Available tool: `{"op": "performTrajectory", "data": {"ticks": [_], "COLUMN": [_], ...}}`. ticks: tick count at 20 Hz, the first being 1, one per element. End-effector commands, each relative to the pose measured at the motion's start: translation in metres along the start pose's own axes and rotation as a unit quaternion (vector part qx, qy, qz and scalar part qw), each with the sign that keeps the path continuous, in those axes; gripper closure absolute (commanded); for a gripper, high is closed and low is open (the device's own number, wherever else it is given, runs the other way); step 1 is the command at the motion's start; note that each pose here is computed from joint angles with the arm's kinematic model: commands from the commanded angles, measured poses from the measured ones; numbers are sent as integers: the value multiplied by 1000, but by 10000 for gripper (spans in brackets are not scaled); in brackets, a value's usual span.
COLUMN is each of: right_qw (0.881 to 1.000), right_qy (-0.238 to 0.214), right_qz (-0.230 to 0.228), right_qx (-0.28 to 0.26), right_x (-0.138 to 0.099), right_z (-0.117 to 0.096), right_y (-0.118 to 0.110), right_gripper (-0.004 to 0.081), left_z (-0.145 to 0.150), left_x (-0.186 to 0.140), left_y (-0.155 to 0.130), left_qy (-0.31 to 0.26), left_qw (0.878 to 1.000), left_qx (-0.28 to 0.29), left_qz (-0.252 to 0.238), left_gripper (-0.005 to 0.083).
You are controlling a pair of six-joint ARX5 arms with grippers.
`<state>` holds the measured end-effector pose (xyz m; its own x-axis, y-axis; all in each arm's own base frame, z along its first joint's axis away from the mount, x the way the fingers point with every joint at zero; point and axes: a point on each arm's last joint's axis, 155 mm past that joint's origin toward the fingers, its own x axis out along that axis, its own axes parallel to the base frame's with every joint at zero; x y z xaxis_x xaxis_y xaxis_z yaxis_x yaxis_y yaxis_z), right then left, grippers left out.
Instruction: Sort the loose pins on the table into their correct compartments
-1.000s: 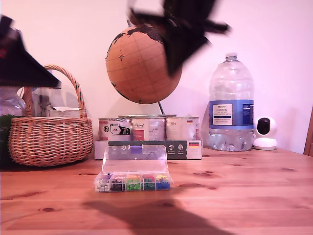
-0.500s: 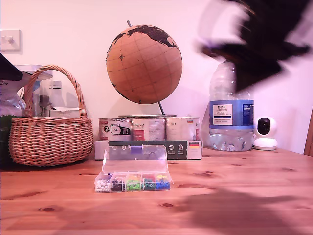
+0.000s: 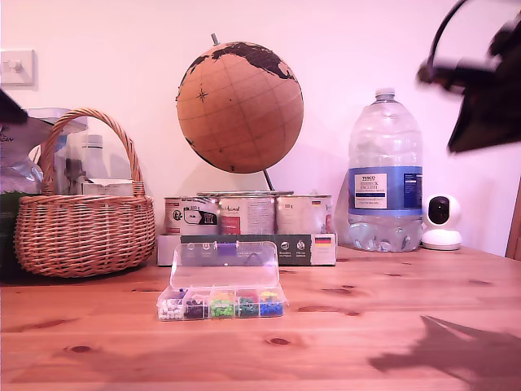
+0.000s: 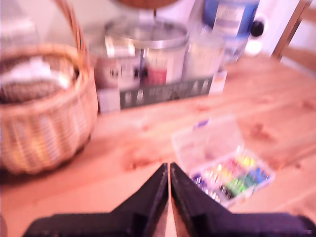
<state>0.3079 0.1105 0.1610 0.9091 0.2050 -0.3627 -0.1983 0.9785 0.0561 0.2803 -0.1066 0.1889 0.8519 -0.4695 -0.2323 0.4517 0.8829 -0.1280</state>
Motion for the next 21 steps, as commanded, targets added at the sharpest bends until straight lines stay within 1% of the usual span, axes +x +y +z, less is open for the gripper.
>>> {"op": "performTrajectory", "data": {"ticks": [1, 2, 4, 6, 8, 11, 14, 21], "right_qw": [1000, 1000, 999, 997, 993, 991, 993, 999], "right_qy": [4, -5, -26, -69, -108, -123, -108, -20], "right_qz": [-4, -2, 19, 38, 41, 41, 40, 30], "right_qx": [-3, -3, -16, -24, -16, -9, -13, -30], "right_x": [-4, -8, -18, -30, -42, -50, -48, -42], "right_z": [-14, -13, -4, 17, 36, 43, 35, -9], "right_y": [-6, -7, -2, 4, 4, 2, 2, -4], "right_gripper": [770, 770, 770, 770, 770, 770, 770, 770], "left_z": [-12, -11, -11, -6, 4, -1, -14, -47], "left_x": [-2, -3, -7, -12, -18, -22, -22, -25], "left_y": [1, 0, -1, -5, -9, -10, -10, -9], "left_qy": [7, 5, 3, -7, -27, -19, 8, 72], "left_qw": [1000, 1000, 1000, 1000, 1000, 1000, 1000, 997], "left_qx": [-6, -5, -10, -10, -3, -8, -18, -40], "left_qz": [2, 2, 1, -5, -11, -10, -8, -4], "left_gripper": [797, 797, 797, 797, 797, 797, 797, 797]}}
